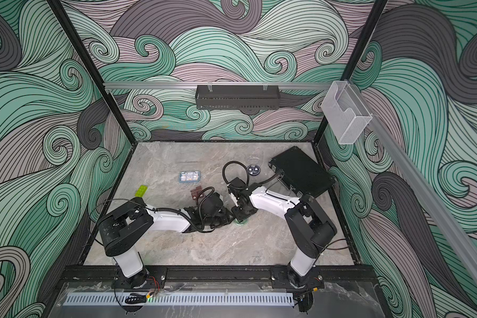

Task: Close pillboxes
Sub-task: Close the lid on the pillbox.

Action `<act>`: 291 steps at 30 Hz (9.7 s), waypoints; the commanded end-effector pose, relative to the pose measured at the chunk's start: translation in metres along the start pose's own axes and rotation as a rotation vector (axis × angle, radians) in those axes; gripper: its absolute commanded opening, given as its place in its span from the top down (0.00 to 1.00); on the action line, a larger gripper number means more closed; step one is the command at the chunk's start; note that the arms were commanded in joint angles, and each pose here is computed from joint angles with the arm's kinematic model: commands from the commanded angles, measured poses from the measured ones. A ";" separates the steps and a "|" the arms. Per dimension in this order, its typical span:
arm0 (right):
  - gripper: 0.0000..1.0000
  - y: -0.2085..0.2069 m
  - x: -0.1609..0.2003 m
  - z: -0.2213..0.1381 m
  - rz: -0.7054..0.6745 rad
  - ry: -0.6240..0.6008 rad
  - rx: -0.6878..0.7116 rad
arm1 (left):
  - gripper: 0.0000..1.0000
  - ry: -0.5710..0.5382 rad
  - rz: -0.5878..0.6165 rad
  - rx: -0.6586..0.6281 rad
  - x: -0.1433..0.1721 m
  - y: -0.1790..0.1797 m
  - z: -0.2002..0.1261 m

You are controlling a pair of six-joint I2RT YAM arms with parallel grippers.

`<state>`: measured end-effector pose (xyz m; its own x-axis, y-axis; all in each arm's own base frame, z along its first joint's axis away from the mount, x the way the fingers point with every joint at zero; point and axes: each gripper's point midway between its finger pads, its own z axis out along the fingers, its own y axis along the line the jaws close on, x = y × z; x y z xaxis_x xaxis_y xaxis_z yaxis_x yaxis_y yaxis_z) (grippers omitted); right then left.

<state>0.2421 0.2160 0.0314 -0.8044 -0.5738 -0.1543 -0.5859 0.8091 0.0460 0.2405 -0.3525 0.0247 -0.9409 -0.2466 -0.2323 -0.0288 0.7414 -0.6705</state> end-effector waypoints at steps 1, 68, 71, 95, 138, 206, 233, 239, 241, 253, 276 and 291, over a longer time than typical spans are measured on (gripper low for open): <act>0.49 0.000 0.025 0.022 -0.002 0.119 0.024 | 0.69 0.042 -0.030 -0.141 0.020 0.046 0.006; 0.77 0.082 -0.130 -0.031 -0.131 -0.256 -0.350 | 0.70 -0.090 -0.048 -0.084 -0.106 0.100 -0.096; 0.78 0.083 -0.130 -0.027 -0.128 -0.250 -0.358 | 0.71 -0.098 -0.064 -0.066 -0.107 0.099 -0.093; 0.84 0.089 -0.114 -0.005 -0.111 -0.183 -0.402 | 0.77 -0.087 -0.101 -0.080 -0.101 0.112 -0.083; 0.82 0.060 -0.121 -0.014 -0.138 -0.176 -0.340 | 0.77 -0.060 -0.110 -0.078 -0.100 0.113 -0.070; 0.79 0.052 -0.102 0.057 -0.090 0.035 -0.207 | 0.79 0.002 -0.133 -0.078 -0.089 0.122 -0.047; 0.66 0.046 -0.132 -0.042 -0.104 -0.169 -0.198 | 0.79 0.020 -0.043 -0.055 -0.098 0.097 -0.062; 0.69 0.047 -0.140 -0.040 -0.110 -0.173 -0.216 | 0.79 0.027 -0.047 -0.062 -0.096 0.101 -0.059; 0.70 0.046 -0.143 -0.040 -0.112 -0.178 -0.215 | 0.79 0.029 -0.047 -0.061 -0.096 0.101 -0.059; 0.74 0.041 -0.152 -0.015 -0.102 -0.140 -0.214 | 0.79 0.040 -0.045 -0.065 -0.095 0.102 -0.056; 0.69 0.033 -0.131 0.020 -0.027 -0.038 -0.284 | 0.80 0.066 -0.037 -0.067 -0.097 0.101 -0.050; 0.72 0.031 -0.121 0.039 -0.019 0.011 -0.277 | 0.82 0.087 -0.046 -0.078 -0.095 0.105 -0.044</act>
<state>0.3364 0.3202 0.0340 -0.7866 -0.5797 -0.2128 -0.6171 0.7260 0.3035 0.3164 -0.2222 0.0189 -0.9522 -0.2497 -0.1760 -0.0804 0.7607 -0.6440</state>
